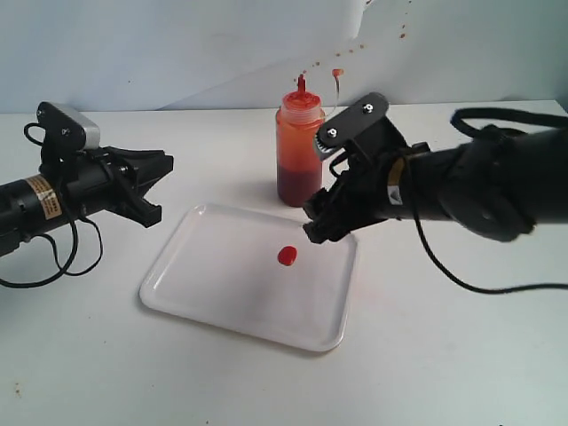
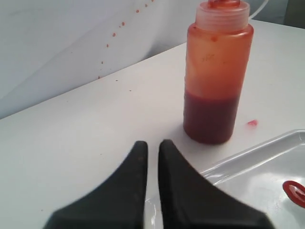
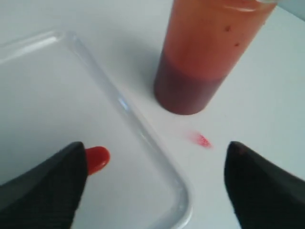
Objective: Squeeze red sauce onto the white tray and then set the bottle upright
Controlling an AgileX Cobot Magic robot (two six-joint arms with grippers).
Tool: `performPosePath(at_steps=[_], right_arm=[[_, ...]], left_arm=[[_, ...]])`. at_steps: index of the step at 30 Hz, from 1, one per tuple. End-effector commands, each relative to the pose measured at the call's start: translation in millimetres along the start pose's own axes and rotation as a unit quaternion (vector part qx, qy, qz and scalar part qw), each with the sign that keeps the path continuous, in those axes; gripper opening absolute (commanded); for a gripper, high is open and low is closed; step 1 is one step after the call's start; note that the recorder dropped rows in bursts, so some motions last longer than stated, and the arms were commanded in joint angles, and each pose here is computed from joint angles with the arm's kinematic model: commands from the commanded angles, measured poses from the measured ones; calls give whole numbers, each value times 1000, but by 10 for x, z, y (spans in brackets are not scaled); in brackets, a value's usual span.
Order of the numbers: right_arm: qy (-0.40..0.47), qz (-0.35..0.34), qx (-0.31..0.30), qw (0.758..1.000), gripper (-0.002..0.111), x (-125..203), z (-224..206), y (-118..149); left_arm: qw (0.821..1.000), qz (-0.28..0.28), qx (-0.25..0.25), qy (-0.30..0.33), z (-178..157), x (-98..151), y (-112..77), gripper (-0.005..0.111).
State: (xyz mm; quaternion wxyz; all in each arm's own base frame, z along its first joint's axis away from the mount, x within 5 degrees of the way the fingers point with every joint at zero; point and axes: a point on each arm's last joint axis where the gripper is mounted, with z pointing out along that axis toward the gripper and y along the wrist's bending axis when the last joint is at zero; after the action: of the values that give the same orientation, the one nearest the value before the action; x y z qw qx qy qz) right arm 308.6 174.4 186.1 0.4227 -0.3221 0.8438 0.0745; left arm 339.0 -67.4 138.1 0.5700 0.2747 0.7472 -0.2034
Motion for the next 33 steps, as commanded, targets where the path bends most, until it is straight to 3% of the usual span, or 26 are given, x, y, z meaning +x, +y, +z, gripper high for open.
performPosePath(at_steps=[1, 4, 6, 11, 15, 20, 23, 33], right_arm=[[-91, 4, -31, 995, 38, 148, -309, 106], [-135, 55, -16, 989, 11, 291, -467, -1], [-146, 115, 18, 982, 0, 427, -547, -160], [-143, 139, 106, 974, 0, 803, -702, -491], [-179, 189, 150, 954, 0, 946, -783, -581], [-193, 172, 140, 956, 0, 918, -788, -557], [-193, 167, 137, 957, 0, 914, -786, -546], [-194, 167, 137, 957, 0, 912, -786, -547]], left_arm=[[1000, 7, 12, -4, -14, -31, -21, 1], [1000, 7, 16, -13, -14, -47, -27, 0], [1000, 5, 18, -19, -15, -58, -32, 0], [999, 7, 31, -44, -19, -103, -55, 0], [997, 21, 59, -54, -25, -119, -107, 0], [988, 12, 105, -113, -56, -224, -190, 0], [987, -26, 122, -104, -60, -216, -214, 0], [984, -26, 100, -144, -441, -544, -391, 0]])
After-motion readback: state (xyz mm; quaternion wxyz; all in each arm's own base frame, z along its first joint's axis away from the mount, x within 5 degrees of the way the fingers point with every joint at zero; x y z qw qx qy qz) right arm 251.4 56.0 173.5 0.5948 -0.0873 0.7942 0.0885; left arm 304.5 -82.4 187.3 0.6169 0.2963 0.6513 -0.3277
